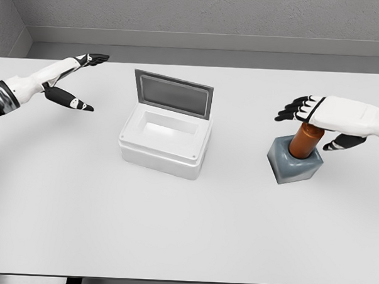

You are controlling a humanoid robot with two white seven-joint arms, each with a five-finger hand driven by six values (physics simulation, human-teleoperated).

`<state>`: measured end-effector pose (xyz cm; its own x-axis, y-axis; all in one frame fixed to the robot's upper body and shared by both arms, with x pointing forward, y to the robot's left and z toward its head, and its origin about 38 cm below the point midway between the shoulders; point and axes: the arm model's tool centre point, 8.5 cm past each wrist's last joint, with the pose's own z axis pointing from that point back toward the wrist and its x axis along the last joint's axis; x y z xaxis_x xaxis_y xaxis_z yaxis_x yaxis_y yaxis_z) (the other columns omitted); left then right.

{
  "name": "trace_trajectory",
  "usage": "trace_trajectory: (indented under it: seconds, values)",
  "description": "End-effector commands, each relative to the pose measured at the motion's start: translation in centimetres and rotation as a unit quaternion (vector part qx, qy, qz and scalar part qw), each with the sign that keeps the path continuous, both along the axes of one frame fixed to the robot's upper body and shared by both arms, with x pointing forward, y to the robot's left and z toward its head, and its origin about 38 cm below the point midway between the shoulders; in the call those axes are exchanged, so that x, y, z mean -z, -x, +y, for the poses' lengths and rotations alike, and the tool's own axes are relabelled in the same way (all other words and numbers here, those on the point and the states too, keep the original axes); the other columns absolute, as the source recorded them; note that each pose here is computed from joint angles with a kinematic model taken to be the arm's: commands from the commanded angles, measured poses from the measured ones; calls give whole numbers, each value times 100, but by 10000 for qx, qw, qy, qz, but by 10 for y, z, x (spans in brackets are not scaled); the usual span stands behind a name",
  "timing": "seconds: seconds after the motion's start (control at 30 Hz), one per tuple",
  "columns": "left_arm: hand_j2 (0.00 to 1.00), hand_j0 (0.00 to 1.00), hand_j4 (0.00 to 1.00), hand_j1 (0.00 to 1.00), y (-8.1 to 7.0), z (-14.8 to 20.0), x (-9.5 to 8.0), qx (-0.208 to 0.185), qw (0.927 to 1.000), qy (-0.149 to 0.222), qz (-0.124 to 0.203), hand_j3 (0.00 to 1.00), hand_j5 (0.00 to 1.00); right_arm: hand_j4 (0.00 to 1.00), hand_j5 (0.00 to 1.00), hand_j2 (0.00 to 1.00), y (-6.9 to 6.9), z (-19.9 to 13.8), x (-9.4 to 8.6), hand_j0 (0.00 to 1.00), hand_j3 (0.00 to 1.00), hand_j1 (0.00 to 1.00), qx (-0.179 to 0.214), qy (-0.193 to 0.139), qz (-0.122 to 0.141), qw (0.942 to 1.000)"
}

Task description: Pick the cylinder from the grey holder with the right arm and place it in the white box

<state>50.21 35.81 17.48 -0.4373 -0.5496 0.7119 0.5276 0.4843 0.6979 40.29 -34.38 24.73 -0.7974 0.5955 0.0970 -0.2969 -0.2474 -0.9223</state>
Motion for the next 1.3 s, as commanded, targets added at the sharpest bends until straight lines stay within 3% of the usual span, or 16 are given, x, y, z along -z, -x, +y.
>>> trace_trajectory:
  seconds: [0.0, 0.17, 0.47, 0.6, 0.63, 1.03, 1.27]
  values:
    - [100, 100, 100, 100, 0, 0, 0, -11, 10000, 39, 3, 100, 100, 92, 92, 92, 0, -1, 0, 92, 92, 92, 14, 4, 24, 10000]
    - [100, 100, 100, 100, 0, 1, 0, -23, 10000, 35, 9, 100, 100, 76, 76, 76, 0, 3, 2, 76, 76, 76, -28, 28, 62, 10000]
    - [100, 100, 100, 100, 0, 0, -2, -10, 10000, 63, -18, 100, 100, 71, 71, 71, 0, 3, 5, 71, 71, 71, -37, 84, 105, 9999]
    - [100, 100, 100, 100, 0, 0, -2, -16, 10000, 63, -13, 100, 100, 64, 64, 64, 0, 3, 5, 64, 64, 64, -35, 81, 98, 9999]
    - [100, 100, 100, 100, 0, 0, -2, -16, 10000, 63, -13, 100, 100, 58, 58, 58, 0, 3, 4, 58, 58, 58, -36, 81, 90, 9999]
    - [100, 100, 100, 100, 0, 1, -1, -32, 10000, 57, -3, 100, 100, 48, 48, 48, 1, 2, 4, 48, 48, 48, -43, 118, 83, 9999]
    - [100, 100, 100, 100, -1, 1, -2, -26, 10000, 67, -12, 100, 100, 47, 47, 47, -1, -1, -11, 47, 47, 47, -11, 103, -106, 9999]
